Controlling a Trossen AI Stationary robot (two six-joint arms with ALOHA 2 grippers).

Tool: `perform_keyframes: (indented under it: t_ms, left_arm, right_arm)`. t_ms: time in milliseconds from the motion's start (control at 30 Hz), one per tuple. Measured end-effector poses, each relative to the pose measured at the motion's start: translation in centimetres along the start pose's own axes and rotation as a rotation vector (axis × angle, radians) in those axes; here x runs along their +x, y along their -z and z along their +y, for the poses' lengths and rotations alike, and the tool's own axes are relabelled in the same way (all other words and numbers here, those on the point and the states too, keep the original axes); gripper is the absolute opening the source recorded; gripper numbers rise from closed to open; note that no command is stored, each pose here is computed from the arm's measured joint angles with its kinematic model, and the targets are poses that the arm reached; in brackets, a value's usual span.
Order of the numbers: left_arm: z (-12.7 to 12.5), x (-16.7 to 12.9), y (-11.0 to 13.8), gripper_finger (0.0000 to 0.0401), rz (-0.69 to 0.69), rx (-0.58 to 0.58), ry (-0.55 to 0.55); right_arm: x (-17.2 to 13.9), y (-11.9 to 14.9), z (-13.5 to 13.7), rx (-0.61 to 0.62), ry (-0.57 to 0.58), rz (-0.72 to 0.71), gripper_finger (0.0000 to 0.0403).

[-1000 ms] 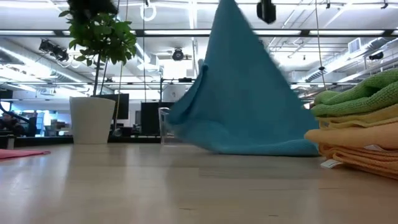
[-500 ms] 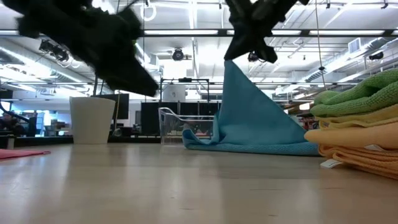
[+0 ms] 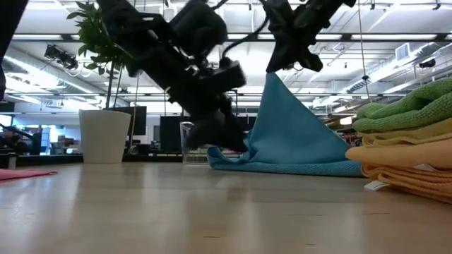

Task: Fold microfiber towels
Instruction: Fold the blue towel on the table

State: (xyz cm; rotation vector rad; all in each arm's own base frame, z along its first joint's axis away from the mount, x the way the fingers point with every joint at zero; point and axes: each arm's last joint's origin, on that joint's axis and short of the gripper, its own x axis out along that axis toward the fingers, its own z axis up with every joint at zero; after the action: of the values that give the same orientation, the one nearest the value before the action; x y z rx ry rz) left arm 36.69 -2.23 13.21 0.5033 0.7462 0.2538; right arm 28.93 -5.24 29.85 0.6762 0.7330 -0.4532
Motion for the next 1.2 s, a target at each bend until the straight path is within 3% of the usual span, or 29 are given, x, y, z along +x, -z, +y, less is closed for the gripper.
perform_keyframes:
  t_ms: [167, 367, 733, 1033, 1200]
  left_arm:
    - [0.0, 1.5, 0.0, 0.0207, 0.035, 0.178, 0.084]
    - [0.4, 1.8, 0.0, 0.0199, 0.049, 0.186, 0.081]
    - [1.8, 2.5, 1.1, 0.0133, 0.121, 0.1, 0.07]
    - [1.9, 2.2, 0.9, 0.0012, 0.118, 0.081, 0.067]
    - [3.1, -0.2, -0.8, 0.0006, 0.084, -0.002, -0.028]
  right_arm:
    - [-0.8, -0.1, -0.4, -0.009, 0.02, -0.002, 0.0]
    - [-1.7, -0.1, -0.7, -0.012, 0.044, -0.026, 0.0]
    - [-2.2, -0.5, -1.1, 0.004, 0.06, -0.062, 0.0]
    - [-2.2, -0.7, -1.4, 0.012, 0.067, -0.066, 0.0]
    - [-2.2, -0.8, -1.5, 0.011, 0.072, -0.066, 0.0]
